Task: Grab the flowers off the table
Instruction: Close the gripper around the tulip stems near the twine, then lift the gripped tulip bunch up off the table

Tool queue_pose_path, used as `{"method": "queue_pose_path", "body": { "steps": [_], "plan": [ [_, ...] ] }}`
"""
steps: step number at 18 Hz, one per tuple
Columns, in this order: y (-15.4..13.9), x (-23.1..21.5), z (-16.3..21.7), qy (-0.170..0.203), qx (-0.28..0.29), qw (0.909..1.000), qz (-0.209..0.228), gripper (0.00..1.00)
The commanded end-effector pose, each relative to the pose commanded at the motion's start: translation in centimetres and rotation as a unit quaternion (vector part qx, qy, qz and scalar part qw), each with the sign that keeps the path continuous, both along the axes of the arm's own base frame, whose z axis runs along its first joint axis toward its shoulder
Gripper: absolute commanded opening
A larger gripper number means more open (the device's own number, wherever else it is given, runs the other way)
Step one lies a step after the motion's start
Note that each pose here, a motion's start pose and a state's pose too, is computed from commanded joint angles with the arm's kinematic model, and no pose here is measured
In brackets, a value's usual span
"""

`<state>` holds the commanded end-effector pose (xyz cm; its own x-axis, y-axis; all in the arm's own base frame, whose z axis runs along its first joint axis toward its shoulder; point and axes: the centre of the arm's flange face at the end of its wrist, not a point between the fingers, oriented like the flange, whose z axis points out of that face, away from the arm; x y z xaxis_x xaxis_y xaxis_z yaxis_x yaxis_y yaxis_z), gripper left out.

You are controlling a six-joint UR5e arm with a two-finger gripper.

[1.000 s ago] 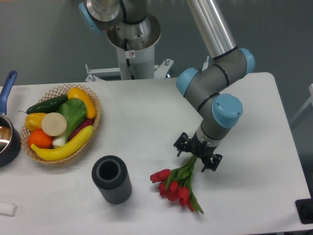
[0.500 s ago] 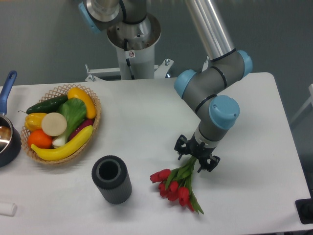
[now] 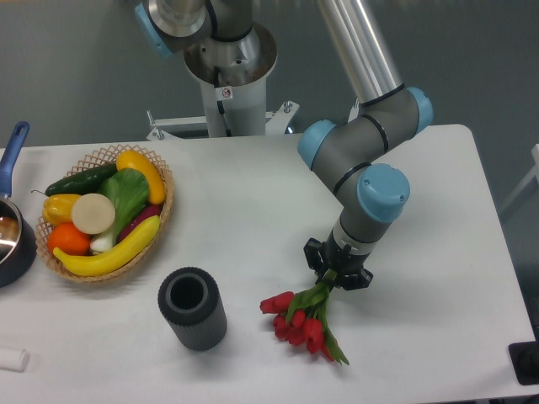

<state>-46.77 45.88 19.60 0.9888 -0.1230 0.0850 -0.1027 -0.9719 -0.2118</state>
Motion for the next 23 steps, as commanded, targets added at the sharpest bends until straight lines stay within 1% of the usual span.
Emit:
{"method": "queue_pose_path", "body": {
  "steps": [3,5,9,10,13,15,16,18,19,22,23],
  "plan": [
    [0.0,0.0,0.2,0.001,0.001,1.0000,0.000,0.20],
    [0.1,-0.5,1.4,0.012,0.007,0.9999,-0.001,0.20],
    [-0.5,-1.7,7.0,0.053,0.033,0.9980,0.010,0.20],
    [-0.4,-1.7,8.8,0.068,0.044,0.9966,0.011,0.20],
    [-0.9,-1.8,12.8,0.099,0.063,0.9930,0.015,0.20],
    [-1.2,-1.8,16.2,0.109,0.093,0.9891,0.033,0.20],
    [-1.2,-1.7,18.5,0.107,0.122,0.9855,0.049,0.20],
    [-1.5,-1.6,20.9,0.099,0.163,0.9798,0.060,0.20],
    [-1.6,-1.1,22.7,0.091,0.194,0.9748,0.063,0.20],
    [-2.0,0.1,25.9,0.071,0.249,0.9632,0.071,0.20],
    [-2.3,0.6,27.5,0.060,0.275,0.9565,0.076,0.20]
  ]
}}
